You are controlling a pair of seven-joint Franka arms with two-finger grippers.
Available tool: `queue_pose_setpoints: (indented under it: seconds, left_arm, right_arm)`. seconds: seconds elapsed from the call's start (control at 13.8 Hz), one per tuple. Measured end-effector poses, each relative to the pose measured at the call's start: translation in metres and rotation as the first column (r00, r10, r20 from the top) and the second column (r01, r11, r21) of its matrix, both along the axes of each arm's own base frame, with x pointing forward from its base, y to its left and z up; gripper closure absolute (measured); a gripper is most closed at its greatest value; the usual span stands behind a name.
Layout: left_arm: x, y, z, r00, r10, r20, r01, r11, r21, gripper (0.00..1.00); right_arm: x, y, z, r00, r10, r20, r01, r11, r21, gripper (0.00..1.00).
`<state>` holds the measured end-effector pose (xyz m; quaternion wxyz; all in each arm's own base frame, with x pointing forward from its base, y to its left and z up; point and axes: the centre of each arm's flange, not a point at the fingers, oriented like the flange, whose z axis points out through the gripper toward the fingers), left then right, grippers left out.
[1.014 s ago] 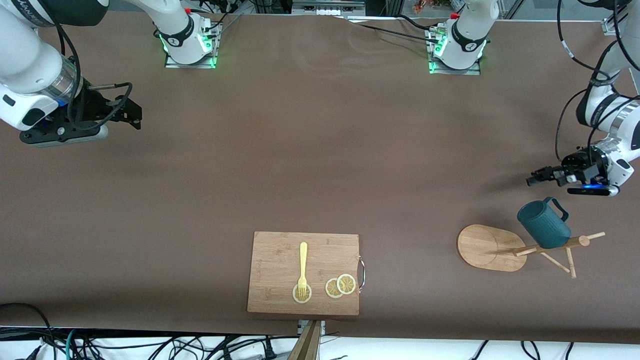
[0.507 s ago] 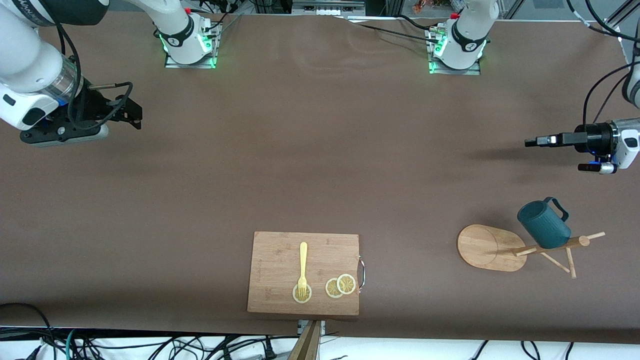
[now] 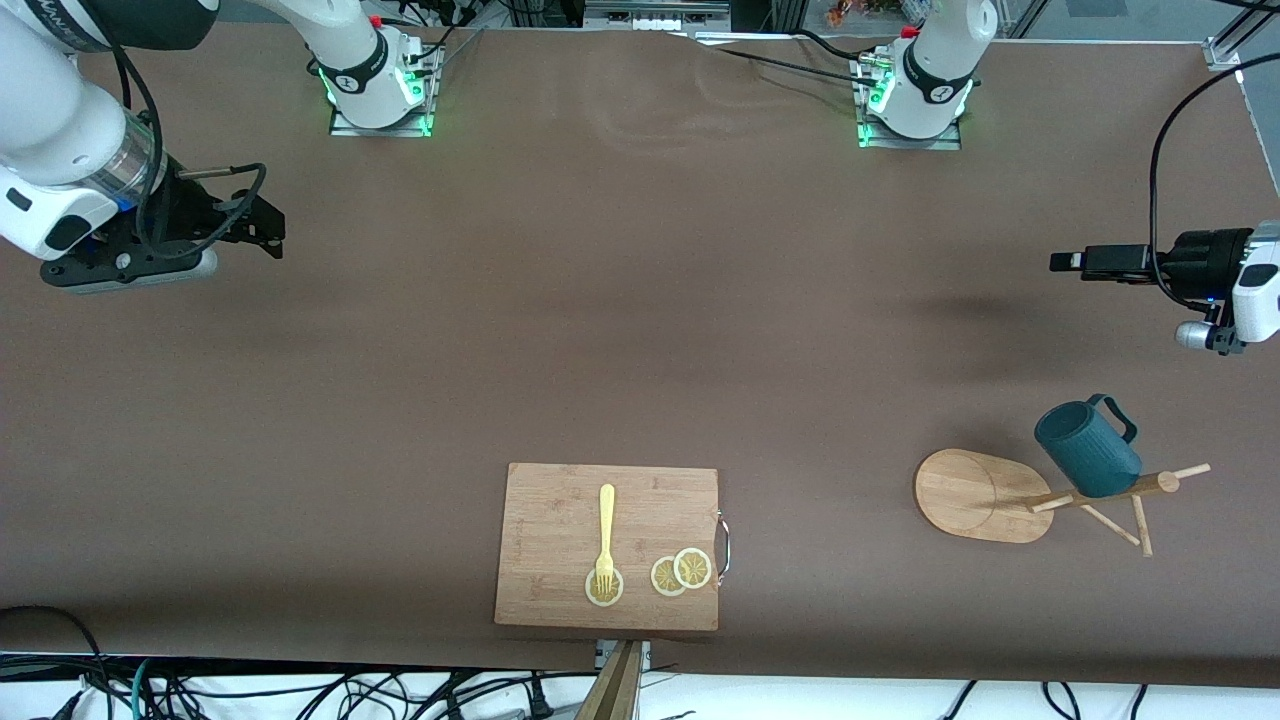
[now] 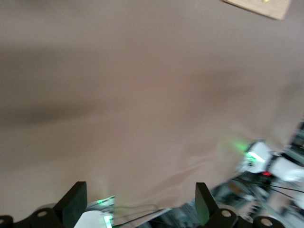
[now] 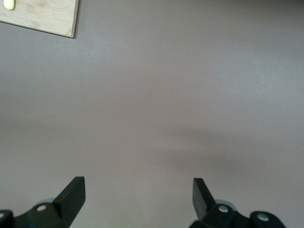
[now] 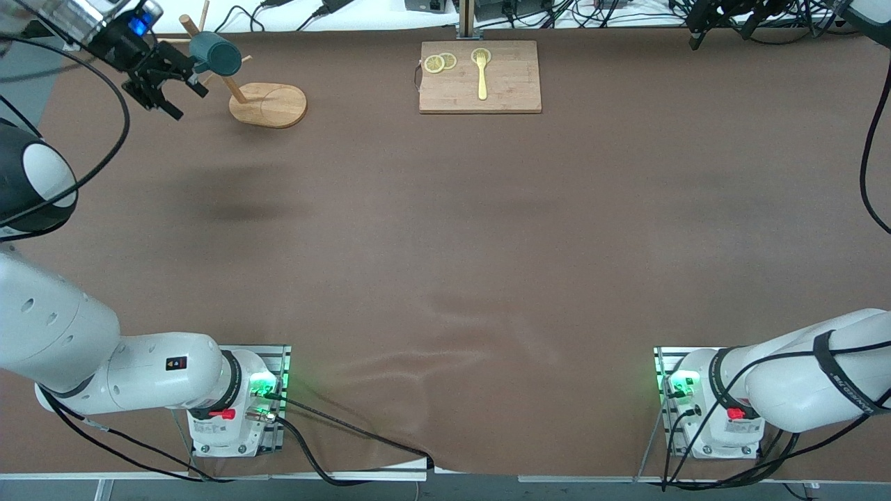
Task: Pass cup and hang on rack
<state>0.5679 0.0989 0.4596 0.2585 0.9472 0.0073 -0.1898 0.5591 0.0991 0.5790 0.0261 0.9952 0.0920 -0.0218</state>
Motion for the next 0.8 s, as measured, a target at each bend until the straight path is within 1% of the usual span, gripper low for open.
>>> queue_pose_setpoints:
  seconds: [0.07, 0.14, 0.29, 0.43, 0.58, 0.72, 0.8]
  left_arm:
    - [0.007, -0.014, 0.018, 0.999, -0.05, 0.022, 0.048, 0.996, 0.079, 0.0]
    - [0.013, -0.028, 0.032, 0.994, -0.102, 0.039, 0.095, 0.984, 0.153, 0.0]
    - [0.023, -0.059, 0.059, 0.977, -0.202, 0.074, 0.172, 0.941, 0.291, 0.0]
    - [0.028, -0.086, 0.079, 0.952, -0.283, 0.116, 0.216, 0.892, 0.398, 0.0]
    - [0.031, -0.108, 0.096, 0.928, -0.332, 0.168, 0.23, 0.867, 0.442, 0.0]
    - [0.033, -0.117, 0.117, 0.909, -0.348, 0.228, 0.217, 0.864, 0.455, 0.0]
    - [0.032, -0.122, 0.128, 0.906, -0.344, 0.247, 0.204, 0.865, 0.459, 0.0]
  right_arm:
    - [0.0, 0.0, 0.001, 1.0, 0.0, 0.001, 0.0, 1.0, 0.0, 0.0]
    - [0.0, 0.0, 0.001, 1.0, 0.0, 0.002, 0.0, 1.0, 0.0, 0.0]
    - [0.0, 0.0, 0.001, 1.0, 0.0, 0.001, 0.0, 1.0, 0.0, 0.0]
    - [0.0, 0.0, 0.001, 1.0, 0.0, 0.001, 0.0, 1.0, 0.0, 0.0]
    - [0.0, 0.0, 0.001, 1.0, 0.0, 0.001, 0.0, 1.0, 0.0, 0.0]
    - [0.0, 0.0, 0.001, 1.0, 0.0, 0.001, 0.0, 1.0, 0.0, 0.0]
    - [0.0, 0.0, 0.001, 1.0, 0.0, 0.001, 0.0, 1.0, 0.0, 0.0]
